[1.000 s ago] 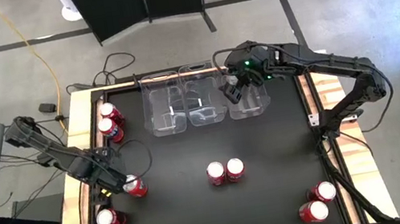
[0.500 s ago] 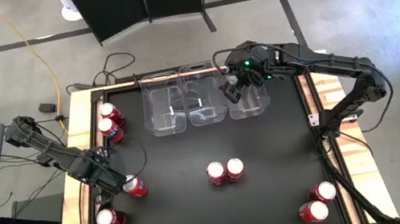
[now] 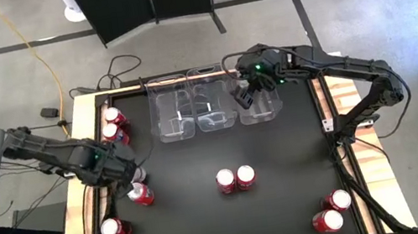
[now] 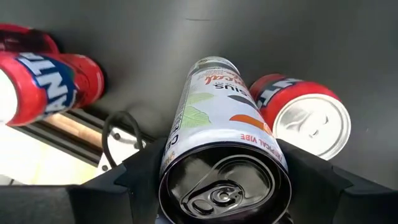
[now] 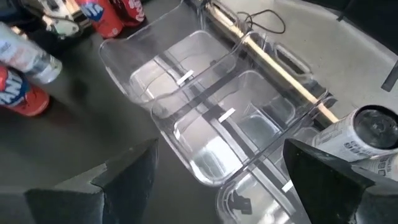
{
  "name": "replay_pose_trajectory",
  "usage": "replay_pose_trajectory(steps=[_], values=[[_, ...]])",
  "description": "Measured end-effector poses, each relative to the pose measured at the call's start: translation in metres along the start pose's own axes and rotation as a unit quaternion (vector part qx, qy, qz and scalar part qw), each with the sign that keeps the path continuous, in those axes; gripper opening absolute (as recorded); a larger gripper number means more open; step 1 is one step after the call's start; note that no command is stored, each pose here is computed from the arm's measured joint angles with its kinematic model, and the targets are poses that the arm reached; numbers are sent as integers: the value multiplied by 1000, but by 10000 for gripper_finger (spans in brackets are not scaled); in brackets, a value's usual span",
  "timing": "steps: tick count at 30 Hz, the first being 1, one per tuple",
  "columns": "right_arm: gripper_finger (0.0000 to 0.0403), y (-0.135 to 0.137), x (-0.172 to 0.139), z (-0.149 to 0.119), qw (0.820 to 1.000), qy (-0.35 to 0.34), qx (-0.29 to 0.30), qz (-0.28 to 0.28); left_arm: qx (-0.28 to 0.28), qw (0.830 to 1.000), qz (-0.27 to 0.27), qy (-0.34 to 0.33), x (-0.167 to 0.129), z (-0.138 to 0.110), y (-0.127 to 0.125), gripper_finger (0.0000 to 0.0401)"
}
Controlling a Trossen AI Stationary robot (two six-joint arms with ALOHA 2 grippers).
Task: Sort soda cans
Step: Put the top white-yellow soda can into the right transparent bin
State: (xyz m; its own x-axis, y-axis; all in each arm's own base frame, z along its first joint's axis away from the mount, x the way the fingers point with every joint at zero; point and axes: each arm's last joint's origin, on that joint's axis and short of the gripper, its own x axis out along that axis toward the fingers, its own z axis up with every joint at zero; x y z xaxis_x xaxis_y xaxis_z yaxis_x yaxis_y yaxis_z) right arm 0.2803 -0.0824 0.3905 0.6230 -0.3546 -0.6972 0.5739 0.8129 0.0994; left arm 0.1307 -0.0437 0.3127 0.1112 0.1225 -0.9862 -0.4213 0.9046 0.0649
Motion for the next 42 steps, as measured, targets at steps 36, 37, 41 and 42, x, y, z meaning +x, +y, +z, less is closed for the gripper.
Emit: replay_pose_trajectory(steps=[36,37,41,42], values=[[358,37,-58,-55,988,118,-89,36,155,988,-18,-20,66,241,-43,275],[358,37,-58,-55,988,117,-89,37,153,988,-19,-20,65,241,-42,277],[358,38,-58,-54,988,110,-99,42,160,986,-20,-26,59,243,-42,281],[358,39,-58,-54,988,109,-103,43,162,986,-21,-28,58,243,-41,282]])
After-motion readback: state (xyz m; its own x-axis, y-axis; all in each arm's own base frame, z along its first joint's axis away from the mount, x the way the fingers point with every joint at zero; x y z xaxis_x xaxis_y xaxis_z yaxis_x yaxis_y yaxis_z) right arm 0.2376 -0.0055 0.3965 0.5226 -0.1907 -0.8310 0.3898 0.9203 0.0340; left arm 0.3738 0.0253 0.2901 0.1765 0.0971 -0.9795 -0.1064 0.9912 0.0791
